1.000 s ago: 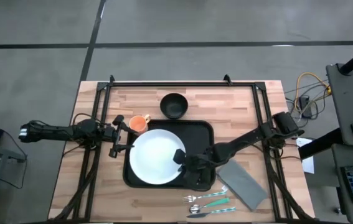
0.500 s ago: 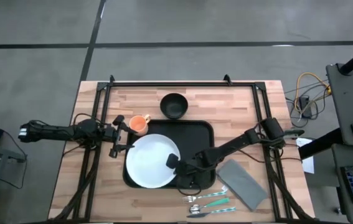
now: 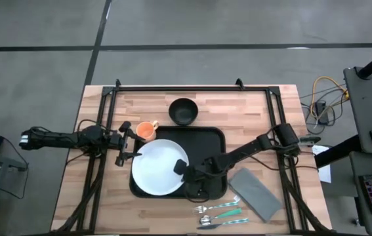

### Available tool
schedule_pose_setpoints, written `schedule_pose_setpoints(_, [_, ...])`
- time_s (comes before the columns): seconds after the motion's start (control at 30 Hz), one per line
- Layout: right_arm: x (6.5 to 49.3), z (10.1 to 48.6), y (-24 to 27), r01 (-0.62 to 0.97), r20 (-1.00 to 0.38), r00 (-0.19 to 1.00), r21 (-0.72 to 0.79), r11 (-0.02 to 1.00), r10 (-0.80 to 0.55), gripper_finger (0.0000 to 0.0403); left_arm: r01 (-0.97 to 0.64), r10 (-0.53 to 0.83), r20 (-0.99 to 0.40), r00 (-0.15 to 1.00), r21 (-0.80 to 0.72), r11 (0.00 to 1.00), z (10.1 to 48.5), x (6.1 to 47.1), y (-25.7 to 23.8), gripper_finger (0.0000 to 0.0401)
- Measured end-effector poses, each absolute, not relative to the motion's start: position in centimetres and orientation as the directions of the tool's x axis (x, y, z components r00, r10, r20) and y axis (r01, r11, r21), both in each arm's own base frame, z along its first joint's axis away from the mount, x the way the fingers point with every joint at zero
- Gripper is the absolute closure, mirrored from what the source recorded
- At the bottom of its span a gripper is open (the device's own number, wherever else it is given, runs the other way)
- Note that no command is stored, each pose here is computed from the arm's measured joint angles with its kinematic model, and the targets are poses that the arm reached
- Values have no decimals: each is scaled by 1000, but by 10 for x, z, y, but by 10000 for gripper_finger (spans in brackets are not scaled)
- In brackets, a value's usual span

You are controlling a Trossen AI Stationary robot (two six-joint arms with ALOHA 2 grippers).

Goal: Set up tray
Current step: Put the white plate on the left side of the black tray

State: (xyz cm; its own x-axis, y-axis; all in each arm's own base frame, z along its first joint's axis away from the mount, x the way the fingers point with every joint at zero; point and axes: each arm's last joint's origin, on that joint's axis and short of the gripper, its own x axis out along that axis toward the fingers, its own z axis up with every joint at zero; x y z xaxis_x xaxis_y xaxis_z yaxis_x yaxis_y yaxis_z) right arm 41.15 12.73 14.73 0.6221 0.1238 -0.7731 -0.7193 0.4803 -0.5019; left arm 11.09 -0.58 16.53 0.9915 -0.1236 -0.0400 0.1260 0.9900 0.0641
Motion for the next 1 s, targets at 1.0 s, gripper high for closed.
schedule_pose_setpoints(1.0, [416, 149, 125, -708, -746, 644, -496, 503, 170, 346, 126, -124, -40, 992, 64, 990, 165, 111, -6, 122])
